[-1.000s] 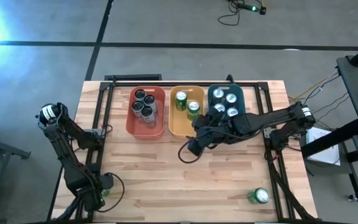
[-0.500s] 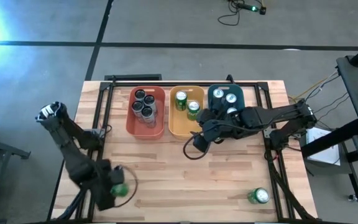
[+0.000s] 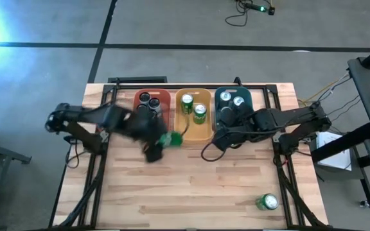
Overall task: Sort soda cans
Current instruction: Put the green soda can into the yellow bin
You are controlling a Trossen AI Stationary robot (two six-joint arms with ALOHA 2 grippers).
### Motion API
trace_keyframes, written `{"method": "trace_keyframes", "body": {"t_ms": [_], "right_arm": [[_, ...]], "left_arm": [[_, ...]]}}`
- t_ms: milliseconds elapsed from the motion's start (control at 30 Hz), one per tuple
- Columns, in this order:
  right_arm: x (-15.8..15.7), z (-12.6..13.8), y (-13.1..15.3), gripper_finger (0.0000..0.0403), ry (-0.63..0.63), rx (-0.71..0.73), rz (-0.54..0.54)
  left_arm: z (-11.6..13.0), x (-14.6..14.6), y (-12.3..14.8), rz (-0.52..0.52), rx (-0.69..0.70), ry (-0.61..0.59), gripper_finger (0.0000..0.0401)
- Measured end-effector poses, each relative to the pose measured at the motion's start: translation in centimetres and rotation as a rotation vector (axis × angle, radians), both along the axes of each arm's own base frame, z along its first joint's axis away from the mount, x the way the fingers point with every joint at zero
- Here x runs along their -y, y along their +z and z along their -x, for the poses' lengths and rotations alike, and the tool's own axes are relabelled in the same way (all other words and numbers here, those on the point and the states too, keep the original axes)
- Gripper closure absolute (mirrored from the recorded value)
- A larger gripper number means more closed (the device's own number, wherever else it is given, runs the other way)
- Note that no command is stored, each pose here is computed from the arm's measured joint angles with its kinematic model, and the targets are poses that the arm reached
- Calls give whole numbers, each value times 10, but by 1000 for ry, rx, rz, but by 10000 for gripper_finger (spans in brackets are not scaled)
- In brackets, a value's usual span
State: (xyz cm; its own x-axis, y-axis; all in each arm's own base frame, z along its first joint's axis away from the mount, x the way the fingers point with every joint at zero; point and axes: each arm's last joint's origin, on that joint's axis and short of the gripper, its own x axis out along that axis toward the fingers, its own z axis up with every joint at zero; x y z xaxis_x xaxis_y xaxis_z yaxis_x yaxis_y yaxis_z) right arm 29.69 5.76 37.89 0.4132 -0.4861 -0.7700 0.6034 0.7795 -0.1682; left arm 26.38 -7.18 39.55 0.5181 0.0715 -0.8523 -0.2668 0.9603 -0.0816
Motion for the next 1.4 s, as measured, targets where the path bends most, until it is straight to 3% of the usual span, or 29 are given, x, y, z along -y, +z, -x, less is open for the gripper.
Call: {"method": "trace_keyframes", "body": {"t_ms": [200,333,467,667,833,1133,1400], "right_arm": [[-3,21,6,35,-65,-18,-27],[-9,34,7,35,-137,-23,-53],[-18,38,1,35,-139,-19,-75],[-28,43,-1,35,-147,-4,-101],[-37,46,-3,35,-145,-1,-123],[-48,51,-16,35,-177,-9,-142],[-50,52,-20,35,-190,-20,-156]], "left_arm": [[-47,-64,-4,-120,-67,41,124],[-63,-88,-2,-158,-99,51,124],[-83,-107,-16,-147,-168,48,124],[-110,-123,-46,-150,-258,-5,124],[-127,-139,-76,-134,-343,30,124],[-140,-164,-107,-101,-418,105,124],[-147,-169,-129,-58,-464,110,122]]}}
